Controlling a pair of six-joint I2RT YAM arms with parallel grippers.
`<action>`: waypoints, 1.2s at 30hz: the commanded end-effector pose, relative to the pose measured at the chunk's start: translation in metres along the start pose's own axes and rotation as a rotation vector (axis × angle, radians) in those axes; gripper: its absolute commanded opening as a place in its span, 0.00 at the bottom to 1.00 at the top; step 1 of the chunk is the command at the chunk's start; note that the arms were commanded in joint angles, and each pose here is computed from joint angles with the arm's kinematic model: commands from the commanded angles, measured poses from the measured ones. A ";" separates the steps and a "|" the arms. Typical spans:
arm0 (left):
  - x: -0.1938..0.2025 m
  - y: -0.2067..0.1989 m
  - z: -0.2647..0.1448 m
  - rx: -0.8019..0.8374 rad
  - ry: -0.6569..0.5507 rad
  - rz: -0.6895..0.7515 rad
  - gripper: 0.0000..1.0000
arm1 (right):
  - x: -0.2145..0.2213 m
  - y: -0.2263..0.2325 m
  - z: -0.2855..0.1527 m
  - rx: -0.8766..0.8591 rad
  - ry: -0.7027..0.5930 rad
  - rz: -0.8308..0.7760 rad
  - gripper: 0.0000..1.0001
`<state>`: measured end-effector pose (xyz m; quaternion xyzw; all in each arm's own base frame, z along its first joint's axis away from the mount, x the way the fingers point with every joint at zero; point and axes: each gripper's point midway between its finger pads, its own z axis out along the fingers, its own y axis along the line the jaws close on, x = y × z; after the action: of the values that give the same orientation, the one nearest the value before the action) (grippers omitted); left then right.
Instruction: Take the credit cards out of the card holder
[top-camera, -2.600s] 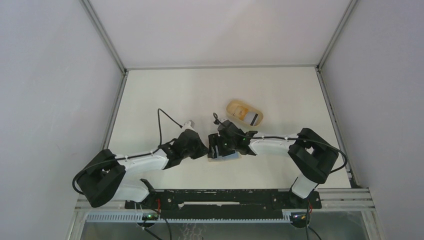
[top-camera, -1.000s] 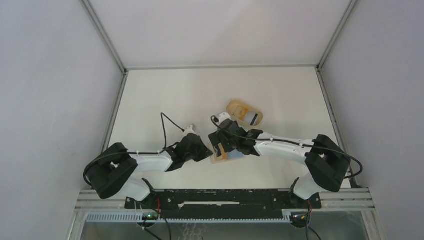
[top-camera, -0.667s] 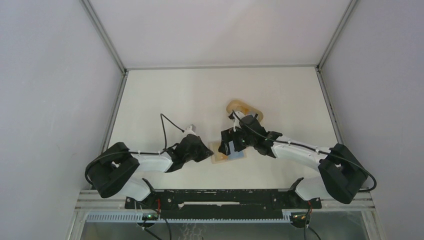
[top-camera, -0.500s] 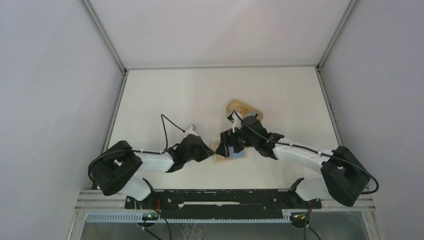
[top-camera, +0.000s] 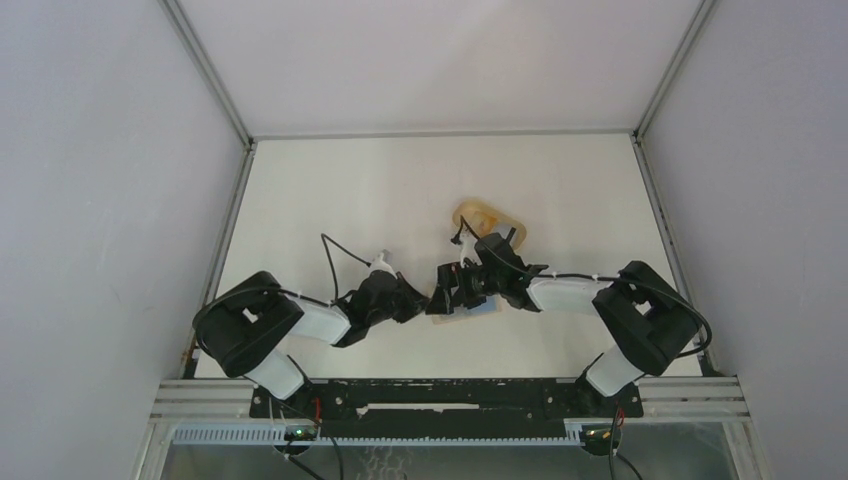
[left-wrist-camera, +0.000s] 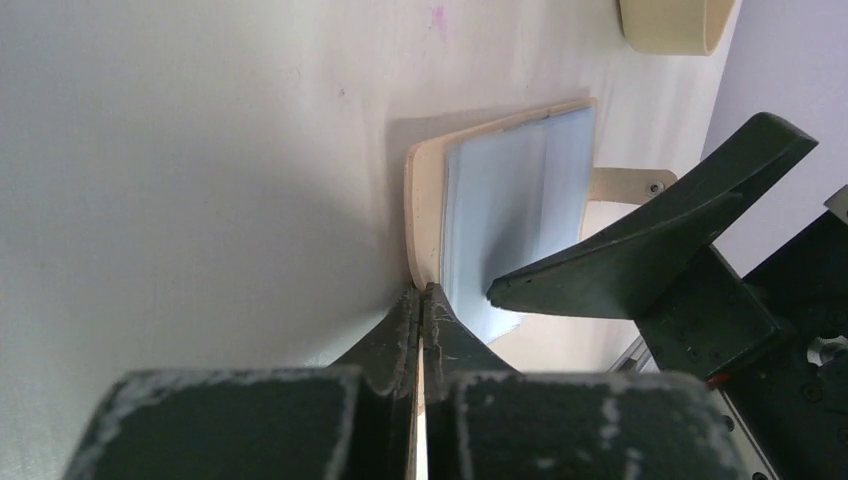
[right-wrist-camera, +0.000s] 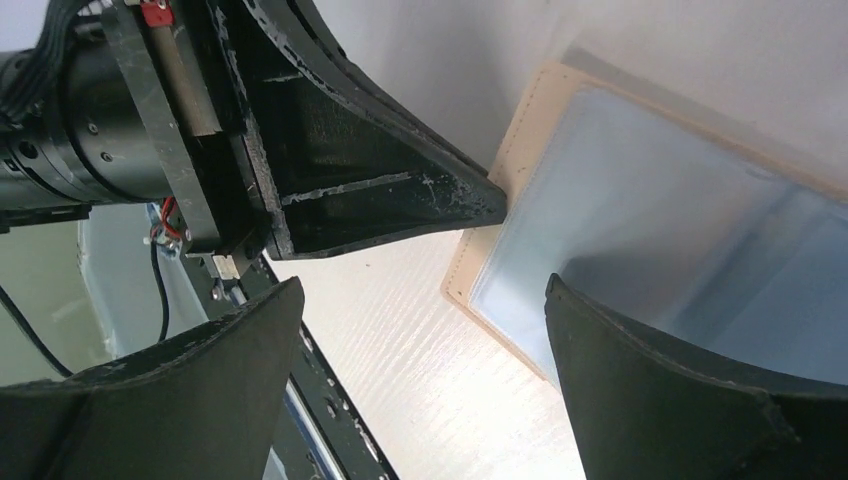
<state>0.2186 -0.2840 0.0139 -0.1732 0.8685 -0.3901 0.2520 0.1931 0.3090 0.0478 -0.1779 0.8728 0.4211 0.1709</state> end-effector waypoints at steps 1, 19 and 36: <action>0.021 0.061 -0.009 -0.192 0.065 0.012 0.00 | -0.029 0.007 -0.009 0.021 -0.117 -0.045 1.00; 0.022 0.062 -0.008 -0.195 0.074 0.016 0.00 | -0.027 -0.031 -0.009 0.591 -0.093 -0.343 0.83; 0.021 0.061 -0.007 -0.192 0.072 0.016 0.00 | -0.028 -0.038 -0.009 0.622 -0.089 -0.364 0.80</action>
<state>0.2182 -0.2854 0.0136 -0.1741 0.8663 -0.3968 0.2484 0.2214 0.2713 0.0232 -0.2509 0.9160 0.0958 0.2979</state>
